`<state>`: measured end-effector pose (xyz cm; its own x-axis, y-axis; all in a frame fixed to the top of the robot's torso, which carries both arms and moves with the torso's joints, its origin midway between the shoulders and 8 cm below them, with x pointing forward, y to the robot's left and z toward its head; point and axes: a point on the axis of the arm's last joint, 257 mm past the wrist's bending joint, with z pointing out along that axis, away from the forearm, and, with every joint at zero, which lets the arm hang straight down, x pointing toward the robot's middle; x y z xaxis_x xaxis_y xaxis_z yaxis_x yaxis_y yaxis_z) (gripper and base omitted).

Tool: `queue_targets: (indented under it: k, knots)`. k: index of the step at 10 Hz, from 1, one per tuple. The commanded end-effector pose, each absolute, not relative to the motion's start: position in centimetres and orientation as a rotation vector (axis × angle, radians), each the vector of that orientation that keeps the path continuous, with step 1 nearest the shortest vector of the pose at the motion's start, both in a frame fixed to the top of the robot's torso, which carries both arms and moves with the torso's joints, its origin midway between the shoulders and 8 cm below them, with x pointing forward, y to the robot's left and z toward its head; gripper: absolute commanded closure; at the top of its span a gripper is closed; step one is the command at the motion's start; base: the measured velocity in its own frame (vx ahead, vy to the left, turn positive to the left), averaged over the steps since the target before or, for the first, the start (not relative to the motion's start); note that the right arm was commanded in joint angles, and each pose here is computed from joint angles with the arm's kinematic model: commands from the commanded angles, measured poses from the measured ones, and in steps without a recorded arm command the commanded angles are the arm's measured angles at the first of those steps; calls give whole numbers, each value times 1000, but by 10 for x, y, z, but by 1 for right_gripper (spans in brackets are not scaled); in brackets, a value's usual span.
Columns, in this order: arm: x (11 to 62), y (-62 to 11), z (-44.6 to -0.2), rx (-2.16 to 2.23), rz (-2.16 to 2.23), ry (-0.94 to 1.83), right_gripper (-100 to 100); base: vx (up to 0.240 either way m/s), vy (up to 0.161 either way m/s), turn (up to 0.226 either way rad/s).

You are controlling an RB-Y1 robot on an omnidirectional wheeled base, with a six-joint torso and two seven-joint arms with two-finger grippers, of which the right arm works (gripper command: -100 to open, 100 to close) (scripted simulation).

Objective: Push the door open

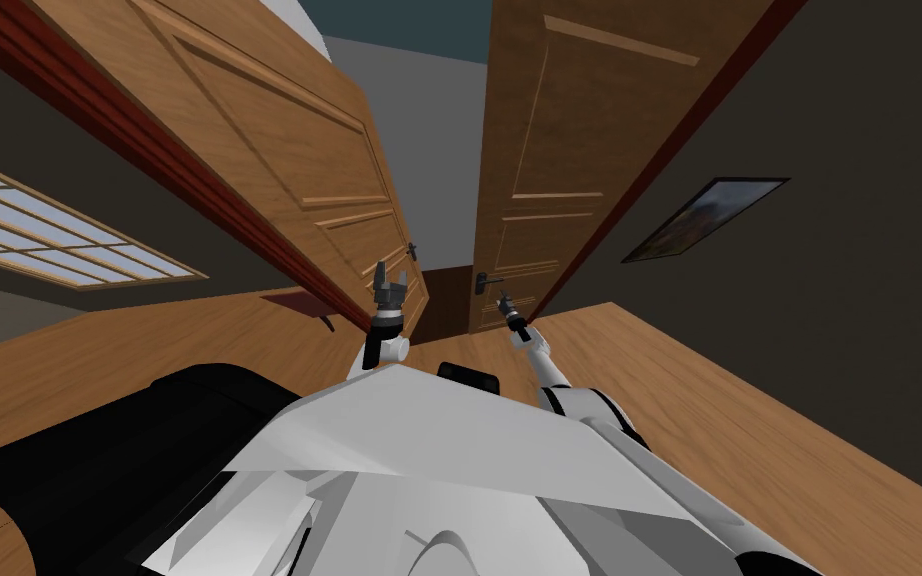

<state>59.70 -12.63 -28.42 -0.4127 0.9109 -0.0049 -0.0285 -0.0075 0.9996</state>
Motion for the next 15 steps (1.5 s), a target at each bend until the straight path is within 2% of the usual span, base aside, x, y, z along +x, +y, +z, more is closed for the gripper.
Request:
queue_targets:
  k: [1, 4, 13, 14, 15]
  knots:
    - [599, -125, -288, 960, 1528, 1503, -100, 33, -34, 12]
    - [600, -124, -291, 966, 1524, 1517, -100, 39, -35, 24]
    - [603, -127, -292, 984, 1509, 1501, -100, 166, 64, 29]
    - [603, -127, -292, 984, 1509, 1501, 100, -7, -3, -4]
    - [603, -127, -292, 984, 1509, 1501, 100, -20, -12, 11]
